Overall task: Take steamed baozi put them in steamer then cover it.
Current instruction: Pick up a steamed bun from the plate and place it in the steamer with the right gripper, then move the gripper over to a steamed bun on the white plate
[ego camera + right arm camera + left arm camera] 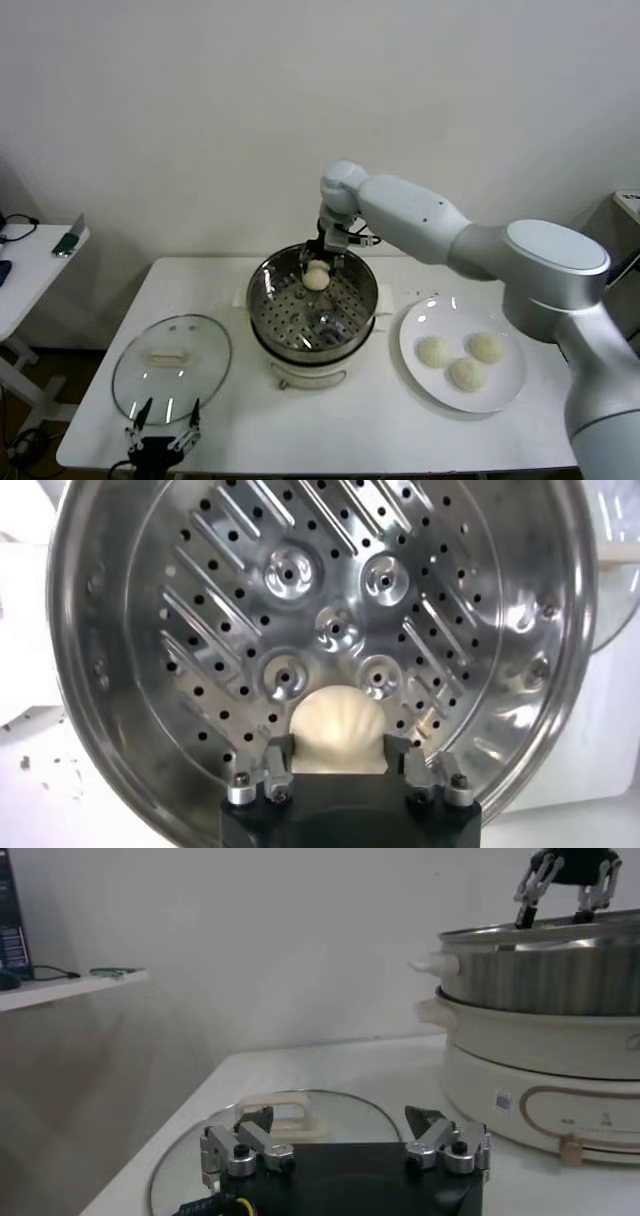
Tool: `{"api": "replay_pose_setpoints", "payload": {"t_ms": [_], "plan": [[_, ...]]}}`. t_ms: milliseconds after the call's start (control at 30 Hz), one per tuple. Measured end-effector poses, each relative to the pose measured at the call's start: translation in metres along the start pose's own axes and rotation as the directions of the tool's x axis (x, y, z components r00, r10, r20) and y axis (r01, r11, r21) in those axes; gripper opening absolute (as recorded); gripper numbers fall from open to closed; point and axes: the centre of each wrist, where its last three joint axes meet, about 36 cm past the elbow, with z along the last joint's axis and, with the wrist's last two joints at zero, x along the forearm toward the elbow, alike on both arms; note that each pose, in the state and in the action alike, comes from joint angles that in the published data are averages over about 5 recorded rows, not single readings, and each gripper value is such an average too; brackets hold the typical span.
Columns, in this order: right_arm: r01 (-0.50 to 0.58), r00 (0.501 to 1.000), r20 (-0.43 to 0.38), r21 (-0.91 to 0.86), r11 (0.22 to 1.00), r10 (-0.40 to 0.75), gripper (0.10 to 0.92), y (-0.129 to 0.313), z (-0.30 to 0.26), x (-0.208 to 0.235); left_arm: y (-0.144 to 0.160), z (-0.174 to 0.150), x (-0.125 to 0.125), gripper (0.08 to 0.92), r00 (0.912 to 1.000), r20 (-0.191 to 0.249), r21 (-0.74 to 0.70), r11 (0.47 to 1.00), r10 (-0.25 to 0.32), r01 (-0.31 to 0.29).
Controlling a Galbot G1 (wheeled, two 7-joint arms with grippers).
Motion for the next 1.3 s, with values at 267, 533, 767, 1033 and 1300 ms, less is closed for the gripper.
{"api": "replay_pose_setpoints", "payload": {"t_ms": [267,533,767,1033,1300], "plan": [[-0.017,1.0,-0.004,-0.017,1.0,0.017,0.822,0.004,0.006,0.01,0.0,0.001,0.0,0.823,1.0,0.0,0.0,1.0,-0.005,0.005],[-0.07,0.996,0.048,-0.074,0.995,0.074,0.823,0.037,0.015,0.074,0.0,-0.002,-0.001,0.823,0.9999,0.0,0.0,1.0,-0.01,0.01],[-0.119,0.988,0.06,-0.291,0.949,0.142,0.823,0.115,0.016,0.139,-0.001,-0.001,-0.003,0.823,1.0,0.0,0.002,1.0,-0.007,0.007],[-0.081,0.996,-0.041,-0.685,0.724,0.073,0.823,0.23,-0.012,0.153,0.0,0.001,-0.007,0.823,1.0,0.001,0.0,1.0,-0.004,0.004],[-0.047,0.999,-0.033,-0.906,0.421,0.039,0.823,0.305,-0.071,0.119,-0.003,0.004,-0.011,0.823,1.0,-0.001,0.0,1.0,0.003,-0.003]]}}
